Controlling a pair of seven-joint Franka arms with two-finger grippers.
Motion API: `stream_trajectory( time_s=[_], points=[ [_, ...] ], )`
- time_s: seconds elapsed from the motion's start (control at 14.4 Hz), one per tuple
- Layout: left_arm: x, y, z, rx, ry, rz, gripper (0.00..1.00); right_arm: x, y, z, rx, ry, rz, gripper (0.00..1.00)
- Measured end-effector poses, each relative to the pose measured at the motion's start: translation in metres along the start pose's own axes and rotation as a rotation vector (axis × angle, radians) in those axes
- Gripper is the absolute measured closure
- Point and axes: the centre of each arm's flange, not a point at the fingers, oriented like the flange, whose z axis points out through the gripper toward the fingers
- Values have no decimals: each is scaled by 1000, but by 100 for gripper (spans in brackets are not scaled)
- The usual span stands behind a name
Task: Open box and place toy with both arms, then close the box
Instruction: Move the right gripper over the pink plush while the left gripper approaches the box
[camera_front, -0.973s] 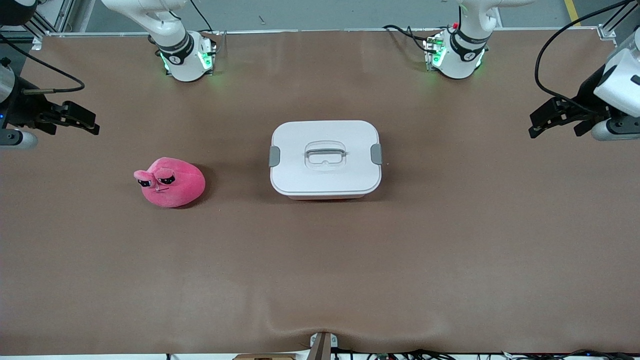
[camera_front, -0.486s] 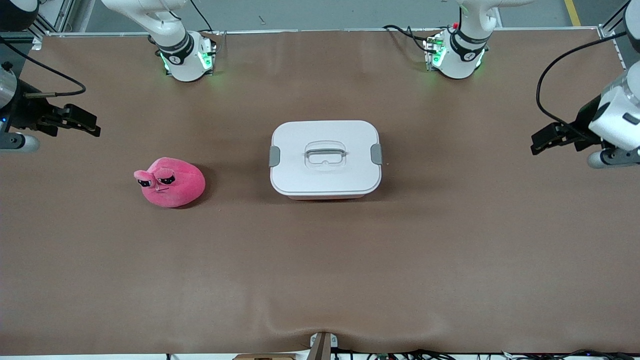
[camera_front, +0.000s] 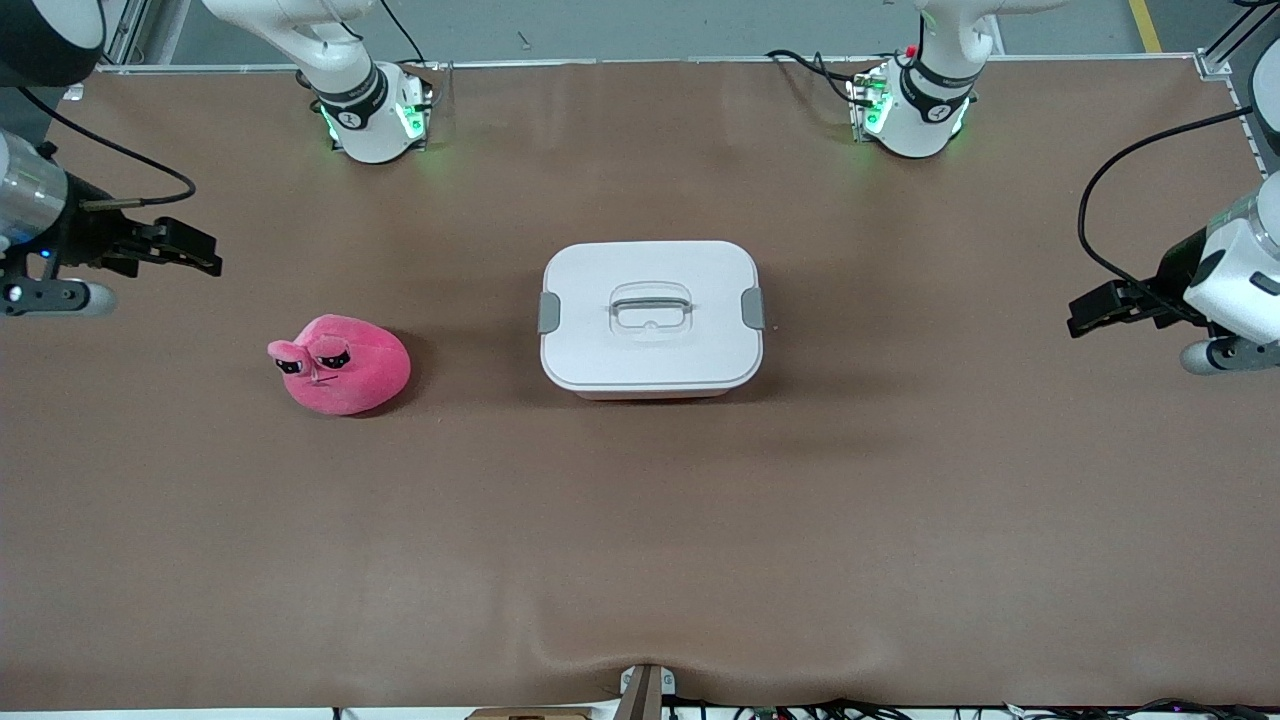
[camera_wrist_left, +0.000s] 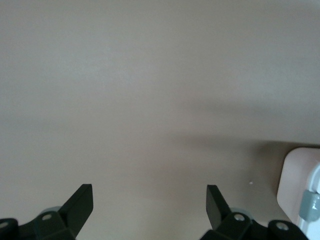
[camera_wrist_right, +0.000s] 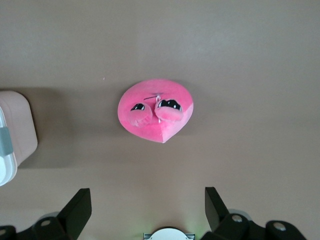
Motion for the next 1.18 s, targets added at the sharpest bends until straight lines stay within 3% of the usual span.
stream_trajectory(
  time_s=[0.21, 0.69, 0.9, 1.18],
  points=[
    [5, -15, 4, 3, -1, -38, 0, 3, -13, 17, -5, -16, -23, 0],
    [3, 10, 7, 3, -6, -381, 0, 5, -32, 38, -12, -23, -57, 0],
    [-3, 38, 9, 8, -20, -527, 0, 9, -33, 52, -12, -19, -58, 0],
    [-29, 124, 16, 40, -47, -779, 0, 11, -49, 70, -16, -9, -85, 0]
  ],
)
